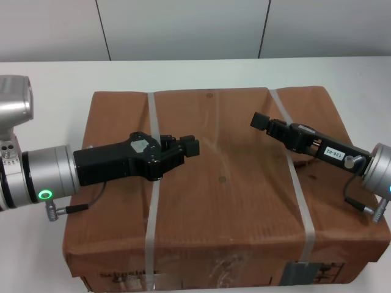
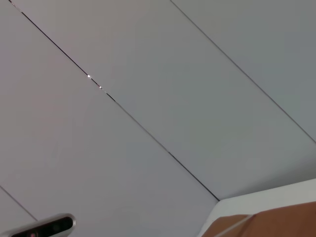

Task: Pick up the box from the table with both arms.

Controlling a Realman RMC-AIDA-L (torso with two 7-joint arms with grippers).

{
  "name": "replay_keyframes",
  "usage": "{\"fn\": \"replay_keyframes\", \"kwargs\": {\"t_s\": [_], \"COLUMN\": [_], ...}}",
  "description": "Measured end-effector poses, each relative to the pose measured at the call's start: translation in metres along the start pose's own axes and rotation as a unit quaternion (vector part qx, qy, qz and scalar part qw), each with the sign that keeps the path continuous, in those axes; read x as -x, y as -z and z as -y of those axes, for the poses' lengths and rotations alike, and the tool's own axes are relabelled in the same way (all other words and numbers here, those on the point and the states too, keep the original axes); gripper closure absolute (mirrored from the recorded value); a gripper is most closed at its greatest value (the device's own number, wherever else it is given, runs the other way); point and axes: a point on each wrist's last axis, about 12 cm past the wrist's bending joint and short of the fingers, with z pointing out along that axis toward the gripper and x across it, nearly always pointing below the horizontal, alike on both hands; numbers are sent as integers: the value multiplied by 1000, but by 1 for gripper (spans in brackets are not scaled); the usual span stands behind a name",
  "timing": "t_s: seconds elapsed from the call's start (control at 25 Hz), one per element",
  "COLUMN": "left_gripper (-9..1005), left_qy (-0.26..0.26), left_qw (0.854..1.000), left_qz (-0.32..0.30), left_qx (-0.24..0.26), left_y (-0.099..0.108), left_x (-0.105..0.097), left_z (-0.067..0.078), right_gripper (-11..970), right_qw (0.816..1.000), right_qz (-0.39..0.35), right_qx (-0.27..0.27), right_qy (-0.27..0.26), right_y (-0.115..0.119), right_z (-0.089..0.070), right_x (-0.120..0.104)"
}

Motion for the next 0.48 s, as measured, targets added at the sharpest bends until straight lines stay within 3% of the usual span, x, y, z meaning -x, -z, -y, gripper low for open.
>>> {"fn": "replay_keyframes", "kwargs": {"t_s": [0.48], "left_gripper": [867], "left_qy": [-3], "left_qw": [1000], "left_qz": [-1], "left_qx": [2], "left_y": [0], "left_x": [-1], "left_z": [0], "right_gripper": [927], "right_qw": [1000], "right_qz": [-1], "right_qx": [-1], "right_qy": [2], "right_y": [0], "right_z": [0], "right_x": [0]}}
